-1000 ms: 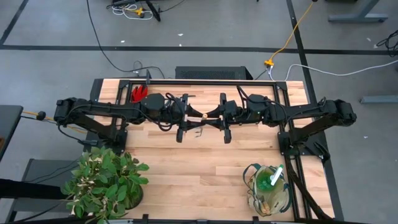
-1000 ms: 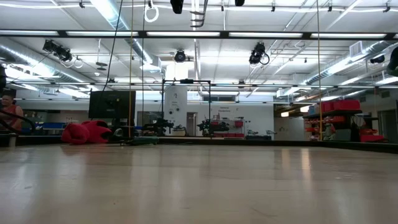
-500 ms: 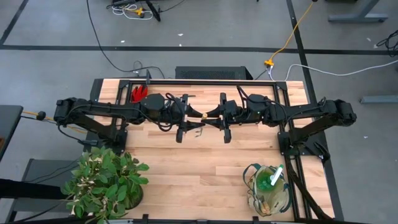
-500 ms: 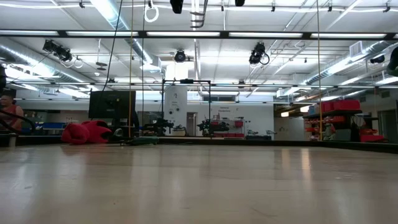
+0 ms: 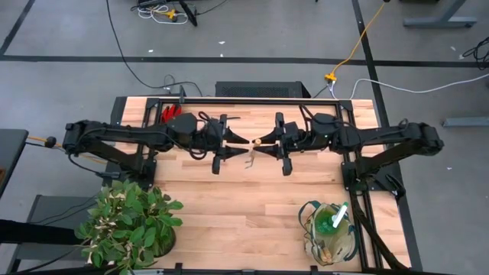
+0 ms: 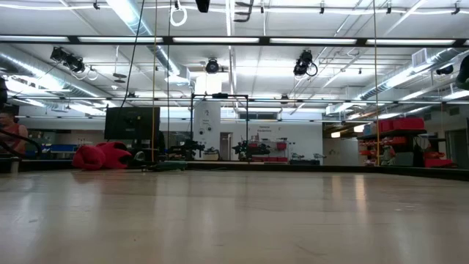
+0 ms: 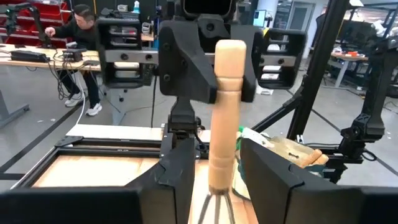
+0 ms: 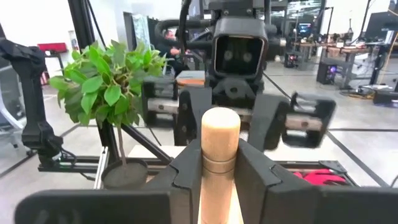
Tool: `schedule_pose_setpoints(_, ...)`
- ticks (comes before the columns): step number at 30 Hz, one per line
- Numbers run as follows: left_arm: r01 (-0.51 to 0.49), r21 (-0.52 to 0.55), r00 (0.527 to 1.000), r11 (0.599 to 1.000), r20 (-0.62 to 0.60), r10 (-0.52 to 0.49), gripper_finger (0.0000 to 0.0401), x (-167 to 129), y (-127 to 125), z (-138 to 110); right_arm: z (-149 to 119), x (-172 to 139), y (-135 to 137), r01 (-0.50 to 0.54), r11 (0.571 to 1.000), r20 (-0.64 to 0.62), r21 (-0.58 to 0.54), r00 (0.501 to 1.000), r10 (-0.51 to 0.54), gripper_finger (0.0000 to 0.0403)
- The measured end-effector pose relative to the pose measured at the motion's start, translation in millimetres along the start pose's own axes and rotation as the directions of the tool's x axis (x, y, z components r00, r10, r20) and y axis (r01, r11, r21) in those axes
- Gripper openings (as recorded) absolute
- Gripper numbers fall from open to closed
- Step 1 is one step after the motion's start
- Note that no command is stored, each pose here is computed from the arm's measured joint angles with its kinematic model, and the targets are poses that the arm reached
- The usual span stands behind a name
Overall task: Pick & Place Garden tools in Gardening bag
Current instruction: Put the brown hand rake into the white gardening bag
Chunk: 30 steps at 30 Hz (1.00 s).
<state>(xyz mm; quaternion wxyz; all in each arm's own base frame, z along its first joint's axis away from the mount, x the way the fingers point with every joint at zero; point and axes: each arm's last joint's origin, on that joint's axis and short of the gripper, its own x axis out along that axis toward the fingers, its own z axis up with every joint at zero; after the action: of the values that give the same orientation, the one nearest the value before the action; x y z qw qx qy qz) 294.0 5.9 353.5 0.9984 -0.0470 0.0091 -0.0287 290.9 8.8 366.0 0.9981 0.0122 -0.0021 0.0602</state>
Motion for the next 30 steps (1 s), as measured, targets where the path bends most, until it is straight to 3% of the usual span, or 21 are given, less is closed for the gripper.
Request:
schedule_pose_setpoints(20, -0.041, 0.002, 0.999, 0.999, 0.025, 0.041, 0.0091, -12, 10, 10, 8, -18, 1, 0.042, 0.997, -0.030, -0.061, 0.999, -0.044, 0.0073)
schedule_pose_setpoints(30, -0.040, 0.003, 0.999, 0.999, 0.026, 0.040, 0.0039, -12, 10, 10, 17, -37, 2, 0.059, 0.996, -0.042, -0.065, 0.997, -0.062, 0.0073)
